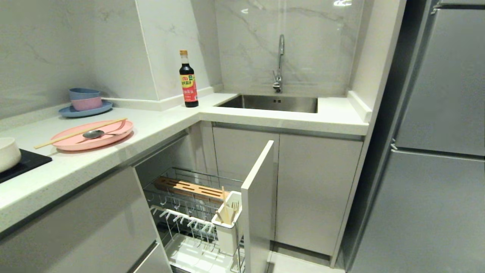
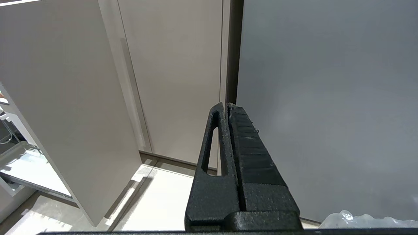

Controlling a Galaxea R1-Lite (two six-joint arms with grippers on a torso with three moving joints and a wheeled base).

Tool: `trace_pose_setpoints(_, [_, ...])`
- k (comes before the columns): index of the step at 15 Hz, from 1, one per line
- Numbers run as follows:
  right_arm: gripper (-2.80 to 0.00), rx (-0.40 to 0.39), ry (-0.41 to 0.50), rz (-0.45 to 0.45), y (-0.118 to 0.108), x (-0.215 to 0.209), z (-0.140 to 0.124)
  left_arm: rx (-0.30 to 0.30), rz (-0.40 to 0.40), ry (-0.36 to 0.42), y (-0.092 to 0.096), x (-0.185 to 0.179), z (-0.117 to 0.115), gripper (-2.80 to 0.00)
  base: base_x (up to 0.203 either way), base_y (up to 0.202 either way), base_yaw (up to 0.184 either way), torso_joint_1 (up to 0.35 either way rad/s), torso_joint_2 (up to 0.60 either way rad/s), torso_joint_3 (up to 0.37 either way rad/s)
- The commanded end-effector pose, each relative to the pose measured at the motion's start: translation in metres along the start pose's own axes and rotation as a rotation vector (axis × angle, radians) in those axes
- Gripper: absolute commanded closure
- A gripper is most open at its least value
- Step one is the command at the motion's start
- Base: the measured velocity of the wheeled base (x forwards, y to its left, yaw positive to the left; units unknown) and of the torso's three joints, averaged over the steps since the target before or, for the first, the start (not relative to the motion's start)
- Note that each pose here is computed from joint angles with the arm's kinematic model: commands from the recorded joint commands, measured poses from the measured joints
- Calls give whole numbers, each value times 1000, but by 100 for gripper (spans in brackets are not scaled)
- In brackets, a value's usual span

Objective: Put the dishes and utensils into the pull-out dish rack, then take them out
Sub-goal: Pick up the bowl and place it in the cupboard

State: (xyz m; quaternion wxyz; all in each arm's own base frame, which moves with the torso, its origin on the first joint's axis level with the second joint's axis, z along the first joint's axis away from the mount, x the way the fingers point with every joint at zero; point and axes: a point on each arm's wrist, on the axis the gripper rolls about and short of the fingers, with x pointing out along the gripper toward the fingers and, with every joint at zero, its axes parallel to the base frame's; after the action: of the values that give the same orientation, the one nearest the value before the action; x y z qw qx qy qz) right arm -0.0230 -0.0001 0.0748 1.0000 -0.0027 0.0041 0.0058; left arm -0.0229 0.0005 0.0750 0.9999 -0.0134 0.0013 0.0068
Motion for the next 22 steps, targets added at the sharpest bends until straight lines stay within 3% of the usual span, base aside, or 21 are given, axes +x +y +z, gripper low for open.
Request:
trace_pose_setpoints(1, [0,-1,-1,1,0,0,0,-1,0,3,0,0,0,0,0,0,0,0,0,0])
trace_pose_setpoints(7, [0,-1,-1,1,0,0,0,1,2,2,0,0,0,0,0,0,0,1,-1,-31])
trace_pose_setpoints(22, [0,-1,-1,1,0,0,0,2,2,2,0,0,0,0,0,0,0,2,3,-192])
